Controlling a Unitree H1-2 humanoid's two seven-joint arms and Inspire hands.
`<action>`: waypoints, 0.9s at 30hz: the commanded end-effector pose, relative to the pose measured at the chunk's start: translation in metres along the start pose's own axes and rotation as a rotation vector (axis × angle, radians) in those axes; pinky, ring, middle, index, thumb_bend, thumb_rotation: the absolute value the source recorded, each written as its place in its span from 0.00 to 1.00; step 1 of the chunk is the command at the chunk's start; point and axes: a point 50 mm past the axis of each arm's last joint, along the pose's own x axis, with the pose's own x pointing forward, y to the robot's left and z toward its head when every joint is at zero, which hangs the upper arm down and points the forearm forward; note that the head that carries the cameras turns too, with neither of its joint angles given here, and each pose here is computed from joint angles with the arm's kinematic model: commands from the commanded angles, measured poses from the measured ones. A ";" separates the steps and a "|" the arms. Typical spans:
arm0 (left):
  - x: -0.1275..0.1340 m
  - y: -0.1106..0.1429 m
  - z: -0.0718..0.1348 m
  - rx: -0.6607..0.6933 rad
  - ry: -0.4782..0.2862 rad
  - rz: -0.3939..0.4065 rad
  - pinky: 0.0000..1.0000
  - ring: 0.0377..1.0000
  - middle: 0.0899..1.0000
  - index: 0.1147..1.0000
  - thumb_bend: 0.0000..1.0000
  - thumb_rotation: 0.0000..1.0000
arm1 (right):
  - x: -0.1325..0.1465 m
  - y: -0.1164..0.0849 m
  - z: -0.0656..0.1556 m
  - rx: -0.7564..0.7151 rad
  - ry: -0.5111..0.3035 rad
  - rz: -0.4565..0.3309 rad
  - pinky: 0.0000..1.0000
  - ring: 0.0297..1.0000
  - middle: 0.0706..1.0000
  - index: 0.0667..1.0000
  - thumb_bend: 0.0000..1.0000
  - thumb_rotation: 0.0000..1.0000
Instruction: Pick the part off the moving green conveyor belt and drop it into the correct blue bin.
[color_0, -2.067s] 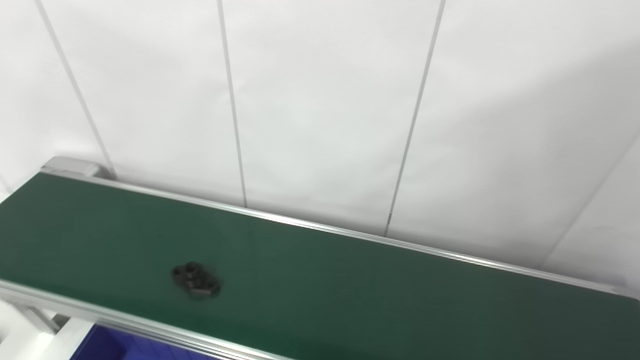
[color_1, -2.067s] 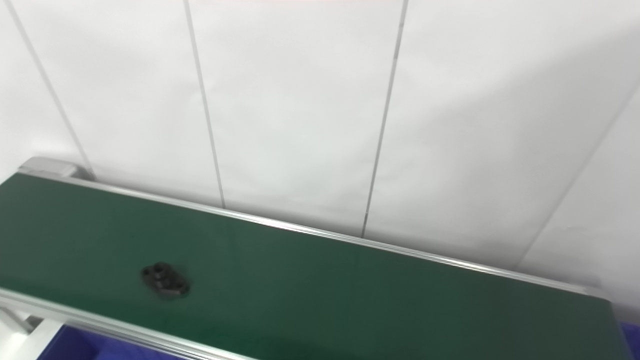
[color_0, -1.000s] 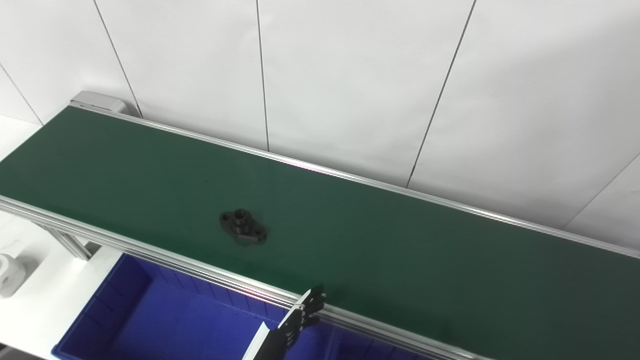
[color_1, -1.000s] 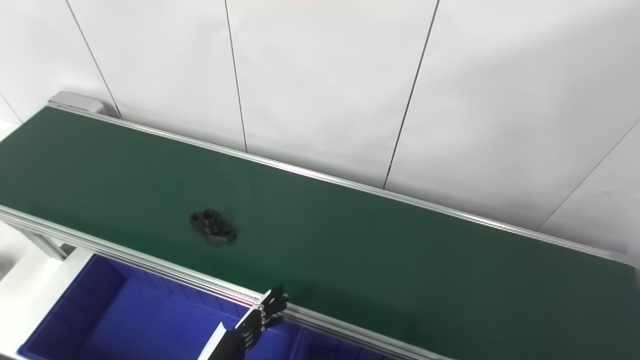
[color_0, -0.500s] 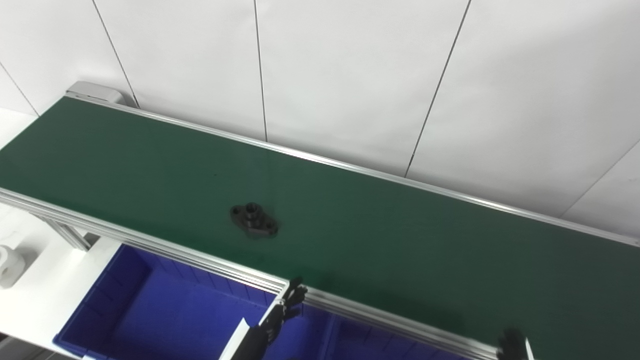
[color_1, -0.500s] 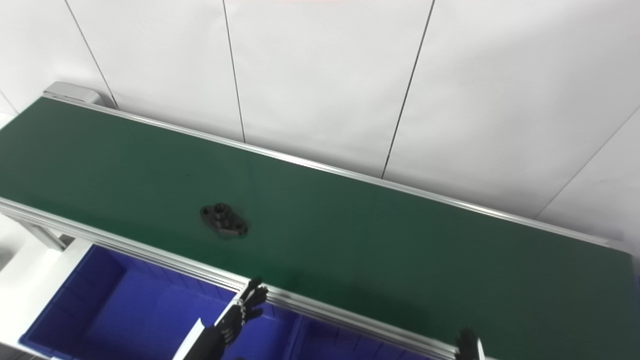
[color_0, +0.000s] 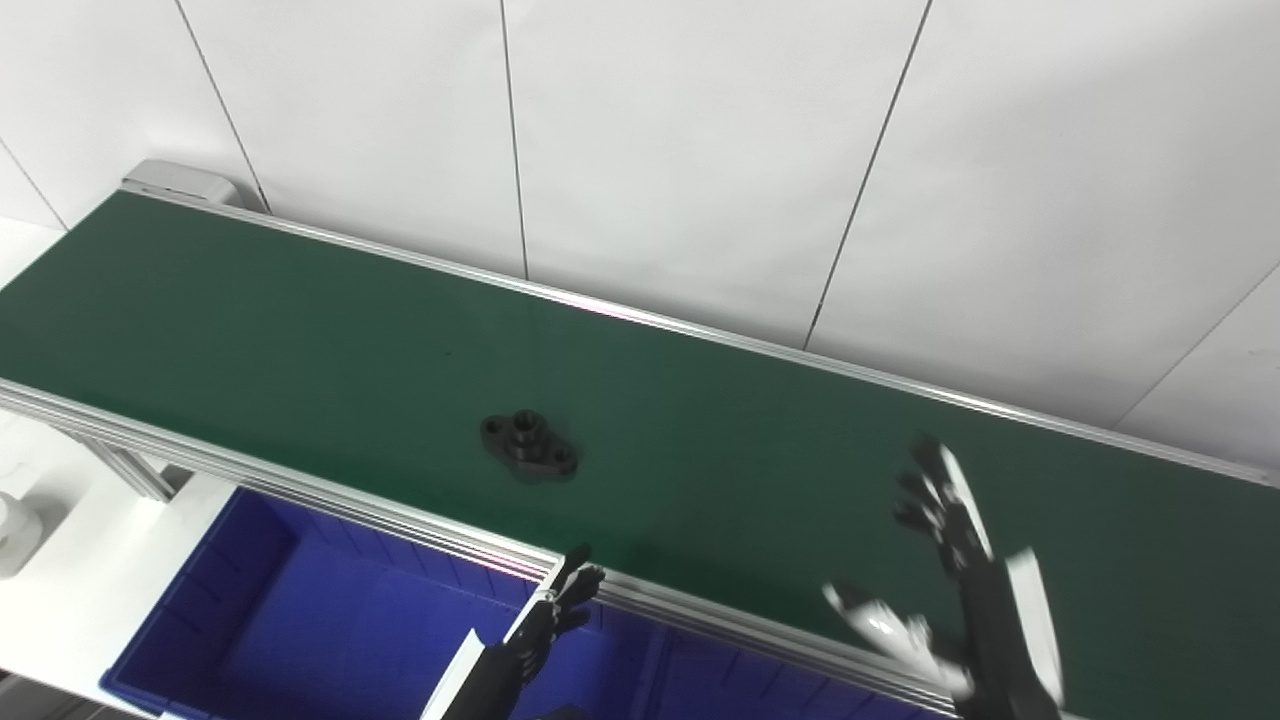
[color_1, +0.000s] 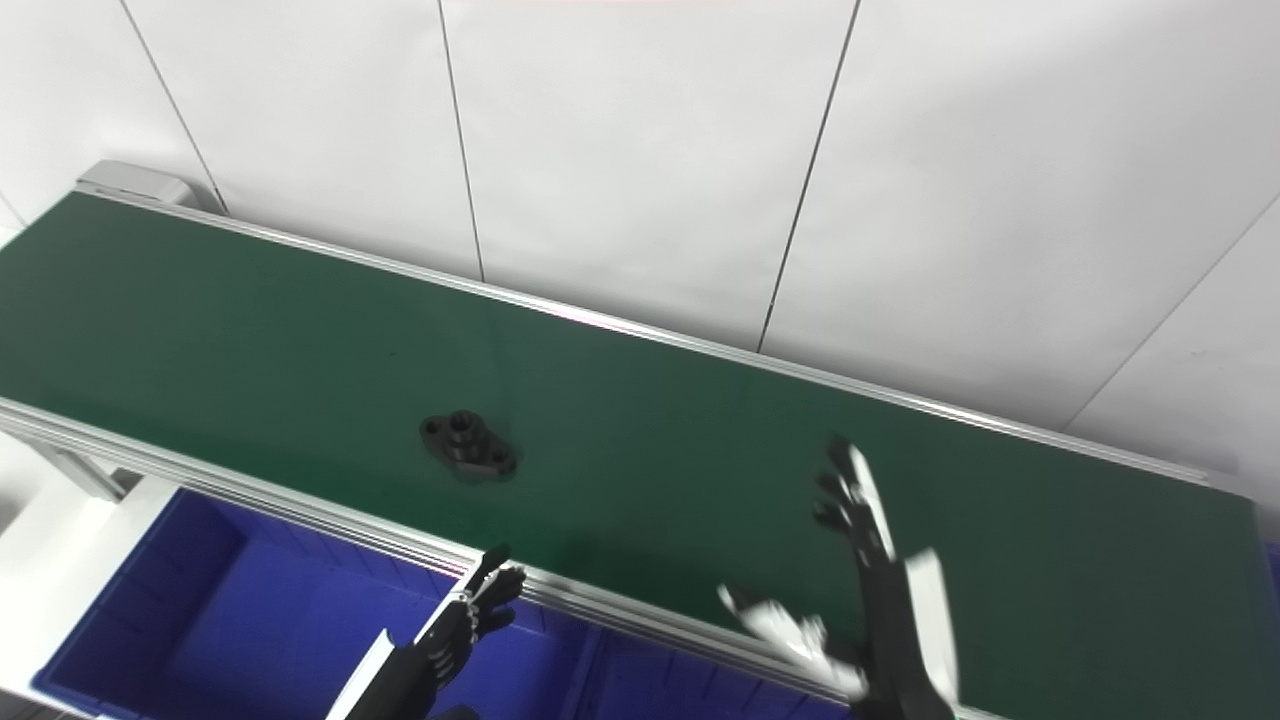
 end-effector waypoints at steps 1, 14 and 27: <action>0.000 0.002 0.006 0.002 -0.032 -0.003 0.91 0.94 0.94 0.99 0.76 0.87 | 0.019 0.003 0.011 -0.045 -0.025 -0.006 0.76 0.84 0.91 0.93 0.82 0.56; 0.008 0.001 0.002 -0.002 -0.034 -0.016 0.91 0.93 0.93 0.99 0.77 0.86 | 0.091 0.032 0.013 -0.267 -0.012 0.040 0.63 0.78 0.85 0.88 0.88 0.51; 0.011 0.000 0.001 -0.014 -0.035 -0.020 0.93 0.92 0.91 0.98 0.77 0.86 | 0.120 0.049 0.003 -0.480 -0.010 0.109 0.64 0.77 0.82 0.87 0.90 0.51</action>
